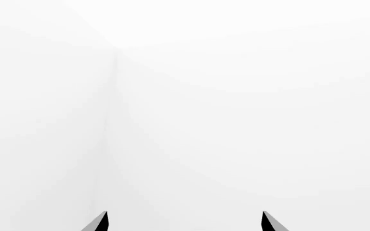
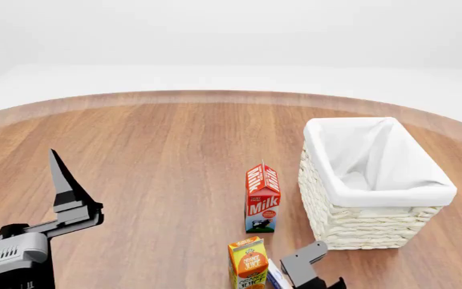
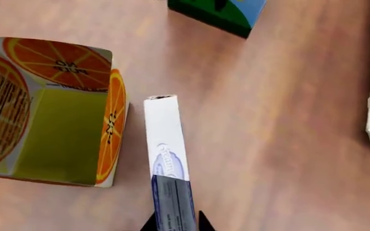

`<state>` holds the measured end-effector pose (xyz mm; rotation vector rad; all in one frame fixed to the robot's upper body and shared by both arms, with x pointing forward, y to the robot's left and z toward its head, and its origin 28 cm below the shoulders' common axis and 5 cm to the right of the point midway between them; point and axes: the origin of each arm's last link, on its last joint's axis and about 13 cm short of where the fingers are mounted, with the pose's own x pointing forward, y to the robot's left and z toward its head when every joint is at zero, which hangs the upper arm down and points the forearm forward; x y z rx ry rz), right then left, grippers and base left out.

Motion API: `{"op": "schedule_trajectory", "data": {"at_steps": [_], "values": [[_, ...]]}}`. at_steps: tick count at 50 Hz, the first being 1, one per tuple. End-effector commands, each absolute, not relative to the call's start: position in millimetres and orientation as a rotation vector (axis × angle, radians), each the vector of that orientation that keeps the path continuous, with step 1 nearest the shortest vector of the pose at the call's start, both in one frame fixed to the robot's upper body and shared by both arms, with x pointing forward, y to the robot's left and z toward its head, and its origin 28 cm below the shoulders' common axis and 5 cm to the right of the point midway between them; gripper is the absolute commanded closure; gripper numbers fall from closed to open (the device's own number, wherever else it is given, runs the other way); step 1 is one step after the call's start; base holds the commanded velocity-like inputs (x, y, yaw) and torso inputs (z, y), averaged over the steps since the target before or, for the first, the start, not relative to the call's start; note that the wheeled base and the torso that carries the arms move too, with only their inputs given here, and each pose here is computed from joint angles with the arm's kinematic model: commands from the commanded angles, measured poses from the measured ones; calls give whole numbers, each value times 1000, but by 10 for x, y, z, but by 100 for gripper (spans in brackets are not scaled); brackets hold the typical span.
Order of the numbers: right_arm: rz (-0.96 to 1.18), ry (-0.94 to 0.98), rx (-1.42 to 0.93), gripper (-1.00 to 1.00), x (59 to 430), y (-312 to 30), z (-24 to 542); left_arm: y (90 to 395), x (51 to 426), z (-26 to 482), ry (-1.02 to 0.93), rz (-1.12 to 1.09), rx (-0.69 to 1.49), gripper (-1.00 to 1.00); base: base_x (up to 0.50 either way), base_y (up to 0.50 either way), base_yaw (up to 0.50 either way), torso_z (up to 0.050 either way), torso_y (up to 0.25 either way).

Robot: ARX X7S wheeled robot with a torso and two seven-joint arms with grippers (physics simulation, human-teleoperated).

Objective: Pick up the cream cheese box and the butter, and put them in the basket.

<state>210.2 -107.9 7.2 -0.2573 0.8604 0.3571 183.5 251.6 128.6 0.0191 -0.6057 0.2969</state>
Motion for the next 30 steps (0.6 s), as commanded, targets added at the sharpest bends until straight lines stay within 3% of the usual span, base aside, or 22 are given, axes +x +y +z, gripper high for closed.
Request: {"op": "schedule_trajectory", "data": {"at_steps": [1,8,17,30], "values": [[372,829,-315,100,2102,-1081,58,2515,1833,1285,-605,296,20,-100,0,0,0,0,0],[369,812,-310,100,2115,-1093,76,2515,1837,1282,-605,295,20,-100,2,0,0,0,0],[288,527,-312,100,2015,-1129,736,2516,1832,1288,-609,297,20,-100,0,0,0,0,0],[285,381,-306,100,1739,-1138,1249,2523,1821,1299,-613,298,18,-100,0,0,0,0,0]]}}
